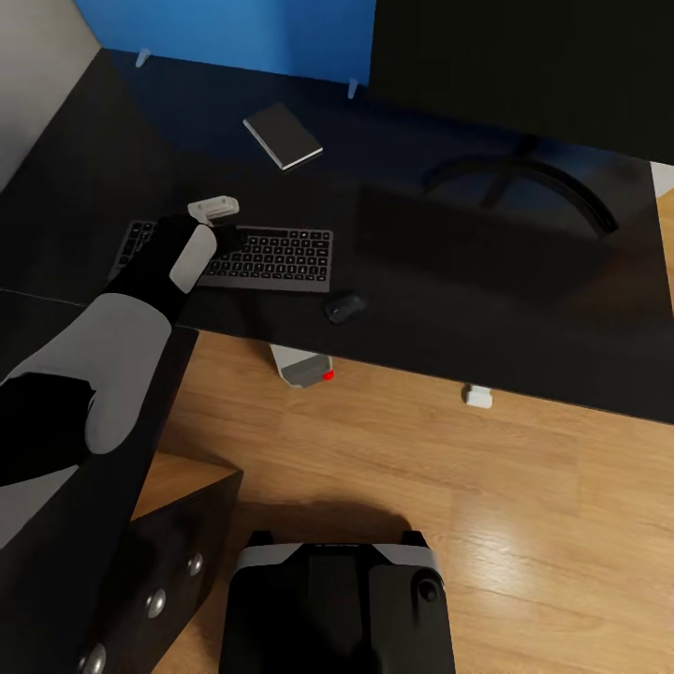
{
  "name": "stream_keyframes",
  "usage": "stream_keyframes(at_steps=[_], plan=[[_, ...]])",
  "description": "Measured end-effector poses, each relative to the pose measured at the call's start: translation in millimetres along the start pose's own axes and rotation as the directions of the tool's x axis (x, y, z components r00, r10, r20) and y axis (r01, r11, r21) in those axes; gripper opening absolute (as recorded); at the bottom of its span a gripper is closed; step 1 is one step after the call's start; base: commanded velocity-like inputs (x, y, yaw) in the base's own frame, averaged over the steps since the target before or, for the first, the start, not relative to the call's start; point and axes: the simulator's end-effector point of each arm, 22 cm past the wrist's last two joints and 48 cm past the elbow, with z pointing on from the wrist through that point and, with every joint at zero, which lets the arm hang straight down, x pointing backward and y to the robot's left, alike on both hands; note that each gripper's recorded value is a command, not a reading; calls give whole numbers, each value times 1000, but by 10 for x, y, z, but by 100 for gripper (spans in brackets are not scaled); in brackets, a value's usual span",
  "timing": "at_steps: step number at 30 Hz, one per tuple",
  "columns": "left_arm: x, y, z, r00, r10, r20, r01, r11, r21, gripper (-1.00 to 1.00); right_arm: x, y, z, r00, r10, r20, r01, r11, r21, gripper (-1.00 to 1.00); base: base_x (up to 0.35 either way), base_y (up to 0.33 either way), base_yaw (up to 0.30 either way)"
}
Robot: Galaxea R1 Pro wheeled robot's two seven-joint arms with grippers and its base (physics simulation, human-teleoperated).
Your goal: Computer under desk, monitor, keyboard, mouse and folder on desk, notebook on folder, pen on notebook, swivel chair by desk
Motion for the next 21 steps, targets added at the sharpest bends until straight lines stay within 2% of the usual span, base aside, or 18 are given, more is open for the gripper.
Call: stream_keyframes(at_steps=[6, 14, 21], plan=[[-88, 24, -47, 1000, -6, 8, 6, 1000, -17, 100, -2, -2, -2, 1000, 1, 0, -1, 1000, 0, 100, 0, 0, 0], [-532, -56, -335, 998, 2, 63, -2, 1000, 2, 100, 4, -12, -1, 1000, 3, -2, -3, 1000, 3, 100, 36, -27, 0], [-484, -100, -353, 998, 6, 60, -6, 1000, 6, 100, 8, -33, -5, 1000, 3, -4, -3, 1000, 7, 100, 65, -57, 0]])
